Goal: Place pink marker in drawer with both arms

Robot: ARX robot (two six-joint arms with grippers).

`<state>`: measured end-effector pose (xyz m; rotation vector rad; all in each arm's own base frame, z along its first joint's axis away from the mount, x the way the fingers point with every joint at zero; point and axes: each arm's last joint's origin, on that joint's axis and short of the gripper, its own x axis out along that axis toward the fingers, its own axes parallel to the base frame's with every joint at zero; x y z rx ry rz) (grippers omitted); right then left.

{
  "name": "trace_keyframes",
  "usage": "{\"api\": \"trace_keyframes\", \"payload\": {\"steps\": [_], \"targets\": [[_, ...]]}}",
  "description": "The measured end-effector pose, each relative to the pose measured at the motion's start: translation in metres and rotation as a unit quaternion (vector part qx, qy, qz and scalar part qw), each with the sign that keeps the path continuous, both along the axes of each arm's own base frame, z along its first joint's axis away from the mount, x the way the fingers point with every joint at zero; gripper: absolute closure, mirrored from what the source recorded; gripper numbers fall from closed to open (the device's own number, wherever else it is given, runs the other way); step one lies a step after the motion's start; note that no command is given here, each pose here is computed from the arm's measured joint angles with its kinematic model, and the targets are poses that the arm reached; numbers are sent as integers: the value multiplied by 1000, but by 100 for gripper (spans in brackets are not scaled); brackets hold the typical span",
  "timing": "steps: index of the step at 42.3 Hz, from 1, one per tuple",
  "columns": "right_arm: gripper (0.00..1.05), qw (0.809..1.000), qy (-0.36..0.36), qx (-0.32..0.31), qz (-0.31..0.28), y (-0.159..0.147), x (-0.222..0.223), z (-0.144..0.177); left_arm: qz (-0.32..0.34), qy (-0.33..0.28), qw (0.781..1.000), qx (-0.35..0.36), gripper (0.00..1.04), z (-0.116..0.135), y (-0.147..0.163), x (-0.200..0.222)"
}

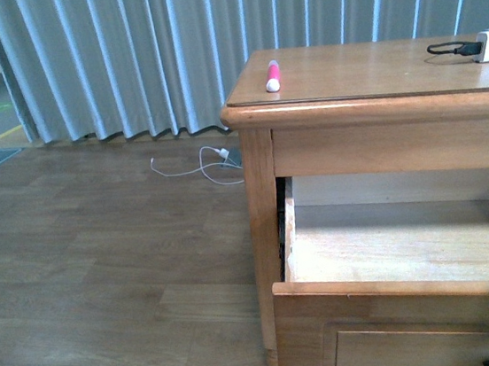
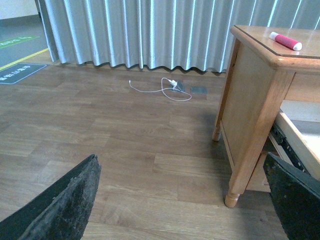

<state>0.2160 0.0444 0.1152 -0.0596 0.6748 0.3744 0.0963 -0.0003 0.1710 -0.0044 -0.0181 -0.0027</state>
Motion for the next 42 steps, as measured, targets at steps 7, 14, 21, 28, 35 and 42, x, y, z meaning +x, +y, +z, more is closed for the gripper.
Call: {"api": "trace_keyframes", "payload": {"steps": [7, 14, 21, 28, 35, 42], "targets": [[27, 999, -21, 47, -7, -18, -30, 33, 0, 0, 1000, 0, 6, 0, 0, 0], [8, 993, -74, 77, -40, -46, -72, 63, 0, 0, 1000, 0, 6, 0, 0, 0], [9, 981, -132, 62, -129, -71, -116, 66, 0, 0, 1000, 0, 6, 0, 0, 0], [10, 976, -152, 48, -150, -74, -118, 66, 0, 0, 1000, 0, 6, 0, 0, 0], [35, 929, -318, 11, -188, -69, -118, 61, 0, 0, 1000, 0, 6, 0, 0, 0], [62, 925, -331, 20, -186, -61, -118, 61, 0, 0, 1000, 0, 6, 0, 0, 0]]}}
